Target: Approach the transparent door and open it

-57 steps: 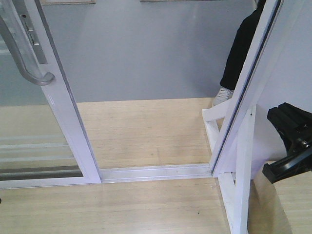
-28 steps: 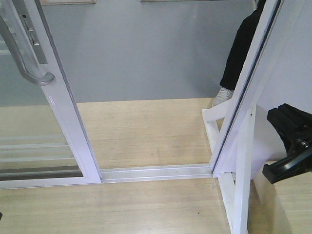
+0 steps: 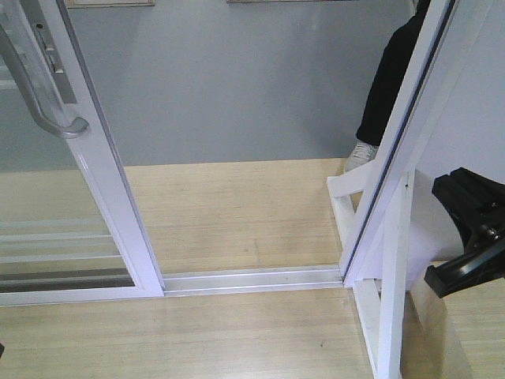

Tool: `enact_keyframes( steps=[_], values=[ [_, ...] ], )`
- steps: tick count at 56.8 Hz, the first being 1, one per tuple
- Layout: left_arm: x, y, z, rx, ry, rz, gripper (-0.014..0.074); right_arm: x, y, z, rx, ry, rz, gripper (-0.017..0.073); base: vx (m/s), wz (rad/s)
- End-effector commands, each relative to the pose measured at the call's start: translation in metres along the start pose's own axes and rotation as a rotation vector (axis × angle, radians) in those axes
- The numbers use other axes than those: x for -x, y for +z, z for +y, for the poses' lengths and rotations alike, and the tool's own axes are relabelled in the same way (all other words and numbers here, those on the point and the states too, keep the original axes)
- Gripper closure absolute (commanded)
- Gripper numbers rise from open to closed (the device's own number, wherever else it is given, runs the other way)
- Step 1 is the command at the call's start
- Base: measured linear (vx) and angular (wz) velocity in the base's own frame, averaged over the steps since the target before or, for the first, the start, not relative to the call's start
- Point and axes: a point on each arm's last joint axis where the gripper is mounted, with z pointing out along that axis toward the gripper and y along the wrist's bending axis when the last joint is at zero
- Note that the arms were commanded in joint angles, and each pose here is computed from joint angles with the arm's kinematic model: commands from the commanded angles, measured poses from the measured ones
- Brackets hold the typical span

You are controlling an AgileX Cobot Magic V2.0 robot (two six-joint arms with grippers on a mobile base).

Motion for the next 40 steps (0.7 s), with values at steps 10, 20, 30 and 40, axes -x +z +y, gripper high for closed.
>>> enact_keyframes(
  steps=[10,20,30,40],
  values=[
    [0.002,0.0,0.001,0.011,-0.012,-0.066,0.06,0.018,0.0,-0.003,-0.016,-0.009,-0.111,0.0565,0.0,0.0],
    [0.002,0.0,0.001,0.011,-0.012,-0.066,0.06,0.018,-0.019,0.0,0.002,0.016,-0.122,0.0565,0.0,0.0],
    [0.002,0.0,0.001,0.011,-0.012,-0.066,0.06,-0.022,-0.044,0.003,-0.011,-0.016,-0.149,0.0565,0.0,0.0],
    [0.002,0.0,0.001,0.011,-0.012,-0.066,0.06,-0.066,-0.061,0.007,-0.035,0.021,-0.227,0.0565,0.0,0.0]
  ],
)
